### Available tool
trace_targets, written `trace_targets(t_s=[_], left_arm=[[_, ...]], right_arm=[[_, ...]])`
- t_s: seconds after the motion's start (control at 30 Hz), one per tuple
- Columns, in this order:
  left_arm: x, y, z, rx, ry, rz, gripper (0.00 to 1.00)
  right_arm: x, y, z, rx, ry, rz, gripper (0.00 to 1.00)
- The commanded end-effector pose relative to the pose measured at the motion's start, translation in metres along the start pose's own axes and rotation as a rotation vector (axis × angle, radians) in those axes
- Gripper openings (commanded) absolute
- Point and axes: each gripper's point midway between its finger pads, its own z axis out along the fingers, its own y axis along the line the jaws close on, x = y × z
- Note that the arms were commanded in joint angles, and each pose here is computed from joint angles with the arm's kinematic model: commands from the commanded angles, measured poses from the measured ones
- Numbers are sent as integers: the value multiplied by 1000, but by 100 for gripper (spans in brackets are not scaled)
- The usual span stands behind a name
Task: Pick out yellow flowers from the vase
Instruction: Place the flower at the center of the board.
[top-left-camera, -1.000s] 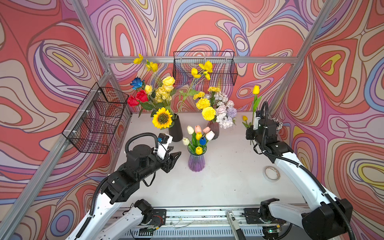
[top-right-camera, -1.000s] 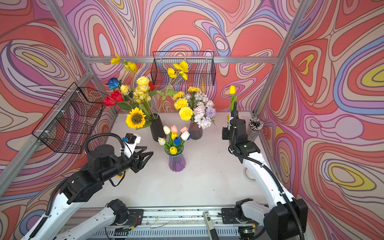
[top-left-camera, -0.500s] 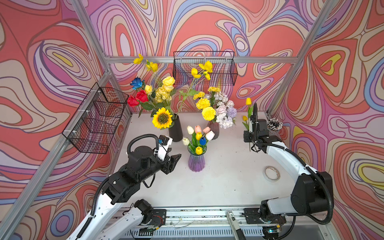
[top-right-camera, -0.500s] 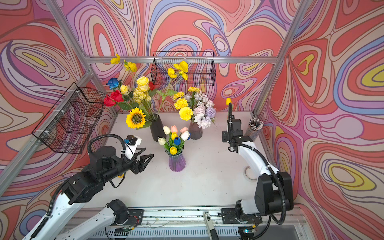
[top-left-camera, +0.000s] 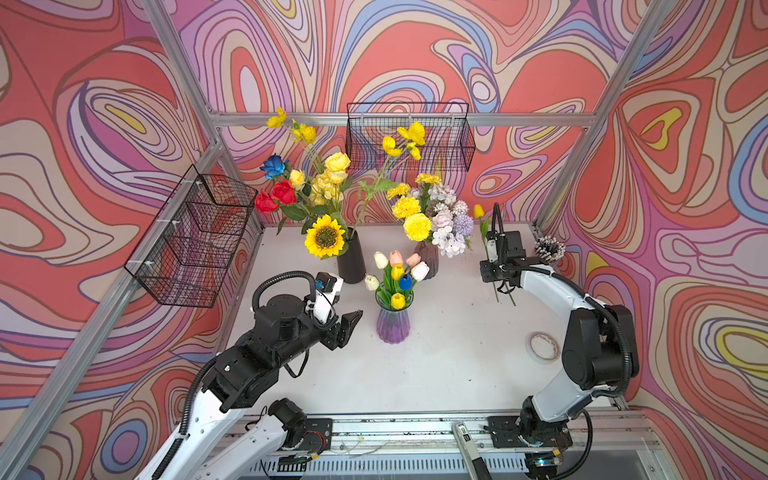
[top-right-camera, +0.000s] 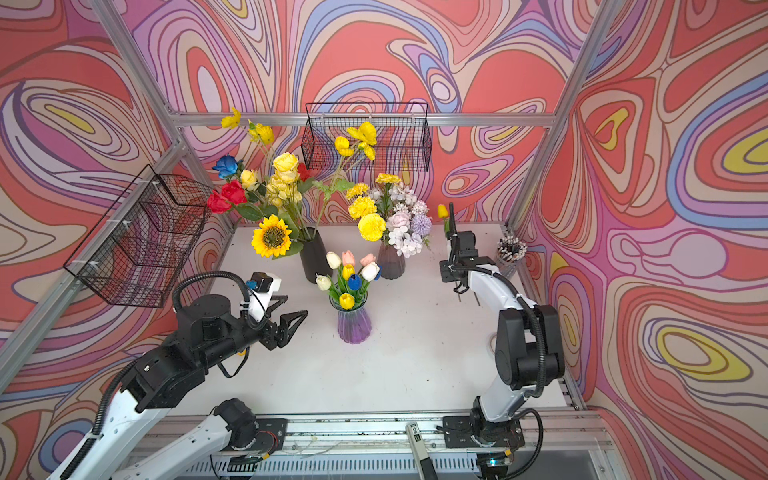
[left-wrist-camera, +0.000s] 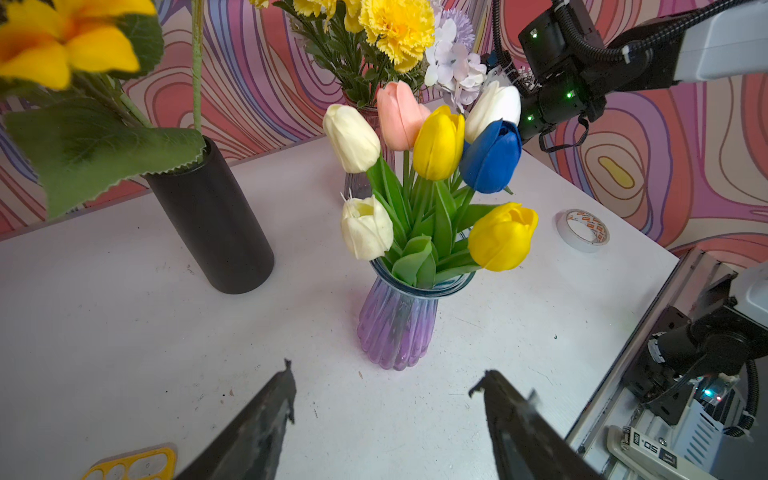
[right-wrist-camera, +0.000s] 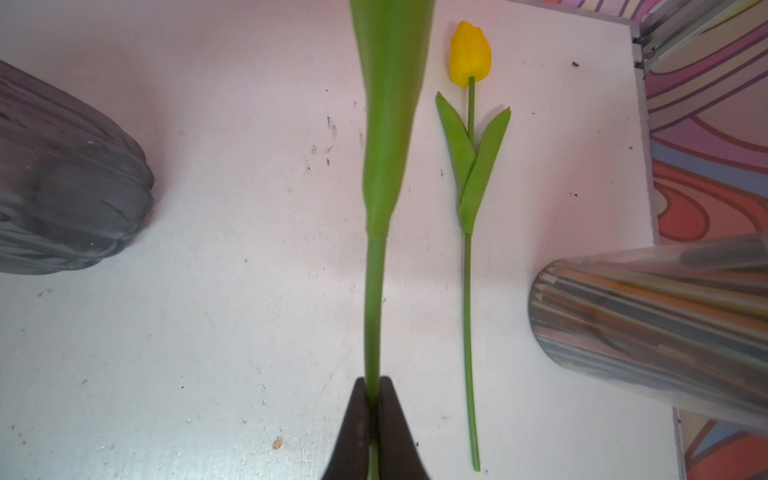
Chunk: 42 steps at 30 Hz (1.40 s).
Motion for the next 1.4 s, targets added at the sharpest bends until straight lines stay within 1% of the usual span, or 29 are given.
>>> trace_targets(t_s=[0.0,0.03,0.07,0.1,0.4,0.63,0.93,1.37], left_arm=[[9,4,1,-19,24,6,76],[10,4,1,-19,26,5,76],[10,4,0,-19,28,4,76],[11,4,0,-20,31,2,76],[17,8,-3,-41,36,-1,77],[25,13,-7,-65,47,-10,77],[31,17,-14,-91,44,-23,78],[36,19,-14,-100,61,-32,78]], right_arm=[[6,1,11,-12,58,-58,0],[4,1,10,-13,56,-61,0],[11,2,21,-16,88,-67,0],[12,2,26,-14,96,-69,0],[20,-12,44,44,143,-76,0],[24,-24,53,102,169,-84,0],[29,-29,67,135,198,-93,0],[39,-35,75,171,218,-94,0]])
